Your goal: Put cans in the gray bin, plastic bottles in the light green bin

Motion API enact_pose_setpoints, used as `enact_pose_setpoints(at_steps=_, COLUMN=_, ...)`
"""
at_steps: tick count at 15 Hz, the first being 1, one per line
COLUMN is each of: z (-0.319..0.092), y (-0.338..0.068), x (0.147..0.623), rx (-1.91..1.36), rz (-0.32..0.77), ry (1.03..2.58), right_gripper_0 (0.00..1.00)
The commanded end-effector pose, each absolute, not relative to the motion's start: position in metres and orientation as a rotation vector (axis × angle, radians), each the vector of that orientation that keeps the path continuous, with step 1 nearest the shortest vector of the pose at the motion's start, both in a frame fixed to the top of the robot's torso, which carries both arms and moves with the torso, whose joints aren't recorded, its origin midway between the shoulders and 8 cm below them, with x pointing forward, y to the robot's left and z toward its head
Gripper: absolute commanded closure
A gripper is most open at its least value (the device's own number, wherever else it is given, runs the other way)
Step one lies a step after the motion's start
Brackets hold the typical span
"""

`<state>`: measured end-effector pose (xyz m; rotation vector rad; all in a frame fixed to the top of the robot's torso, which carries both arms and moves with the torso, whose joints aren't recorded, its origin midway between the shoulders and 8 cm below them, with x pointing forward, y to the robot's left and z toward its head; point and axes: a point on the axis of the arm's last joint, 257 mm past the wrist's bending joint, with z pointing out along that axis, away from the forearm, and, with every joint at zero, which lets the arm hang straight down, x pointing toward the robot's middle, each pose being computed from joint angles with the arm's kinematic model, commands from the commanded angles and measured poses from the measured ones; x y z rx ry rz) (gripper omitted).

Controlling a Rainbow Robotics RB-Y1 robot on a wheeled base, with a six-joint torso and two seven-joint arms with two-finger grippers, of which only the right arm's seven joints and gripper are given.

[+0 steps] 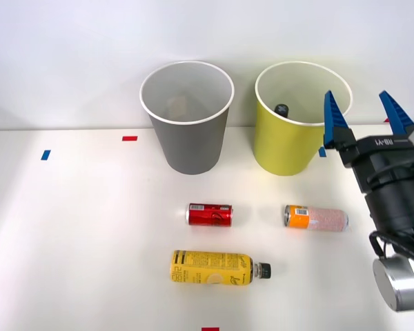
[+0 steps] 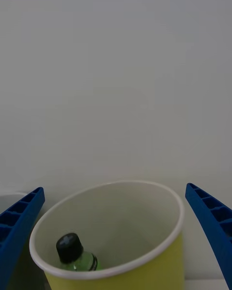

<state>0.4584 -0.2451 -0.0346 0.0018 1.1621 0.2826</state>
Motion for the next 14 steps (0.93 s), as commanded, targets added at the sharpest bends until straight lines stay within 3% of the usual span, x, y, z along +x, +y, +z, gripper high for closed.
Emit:
enact_pose_setpoints(at_steps=1, z=-0.06, y=-0.257, x=0.428, rx=0.035, rz=0.285, ry=1.178, right_gripper_0=0.0)
enact_pose_setpoints(at_steps=8, z=-0.121, y=-0.274, x=0.375, rx=0.129, rz=0.252, ry=1.259, right_gripper_0=0.0)
enact_pose_setpoints(at_steps=14, z=-0.144, y=-0.282, x=0.342, rx=0.179, rz=0.184, ry=1.281, right_gripper_0=0.0)
